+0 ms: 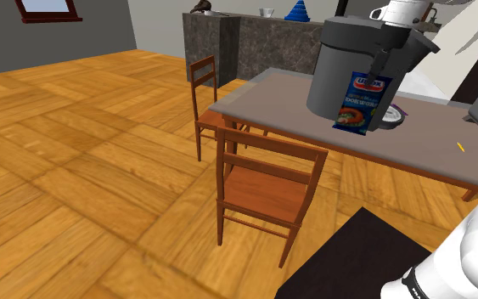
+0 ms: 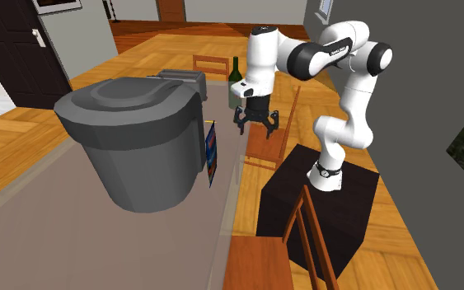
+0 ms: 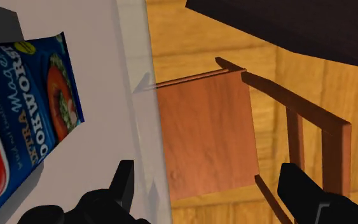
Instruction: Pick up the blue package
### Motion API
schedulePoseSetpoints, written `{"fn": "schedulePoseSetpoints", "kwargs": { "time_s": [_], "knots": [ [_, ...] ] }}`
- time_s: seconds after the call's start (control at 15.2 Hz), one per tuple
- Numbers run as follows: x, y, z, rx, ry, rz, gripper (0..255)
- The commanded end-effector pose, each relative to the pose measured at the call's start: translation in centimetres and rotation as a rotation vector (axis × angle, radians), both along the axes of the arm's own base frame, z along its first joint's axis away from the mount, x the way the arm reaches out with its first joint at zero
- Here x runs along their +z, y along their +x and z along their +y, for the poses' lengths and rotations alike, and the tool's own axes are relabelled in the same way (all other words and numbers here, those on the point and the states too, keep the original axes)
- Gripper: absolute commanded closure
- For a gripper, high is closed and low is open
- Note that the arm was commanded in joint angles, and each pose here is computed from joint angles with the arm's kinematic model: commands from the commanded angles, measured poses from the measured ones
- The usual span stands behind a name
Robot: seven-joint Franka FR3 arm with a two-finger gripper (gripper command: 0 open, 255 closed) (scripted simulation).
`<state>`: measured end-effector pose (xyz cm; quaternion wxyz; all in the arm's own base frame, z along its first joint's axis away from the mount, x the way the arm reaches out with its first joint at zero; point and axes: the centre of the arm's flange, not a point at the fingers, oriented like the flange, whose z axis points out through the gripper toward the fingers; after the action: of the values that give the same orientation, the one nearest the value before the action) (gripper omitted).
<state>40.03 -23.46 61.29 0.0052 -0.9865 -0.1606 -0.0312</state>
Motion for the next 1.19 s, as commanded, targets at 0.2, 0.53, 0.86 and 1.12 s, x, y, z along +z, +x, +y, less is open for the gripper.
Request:
{"fn": "schedulePoseSetpoints", "kwargs": {
  "time_s": [0.2,0.53,0.86,1.12],
  "knots": [
    [-0.2,3.5,-5.8,0.042,0.002,-0.013,0],
    [-0.1,7.0,-11.3,0.082,0.006,-0.026,0],
    [-1.1,9.1,-14.4,0.104,0.008,-0.033,0],
    [-3.3,9.1,-14.4,0.104,0.008,-0.033,0]
  ]
}}
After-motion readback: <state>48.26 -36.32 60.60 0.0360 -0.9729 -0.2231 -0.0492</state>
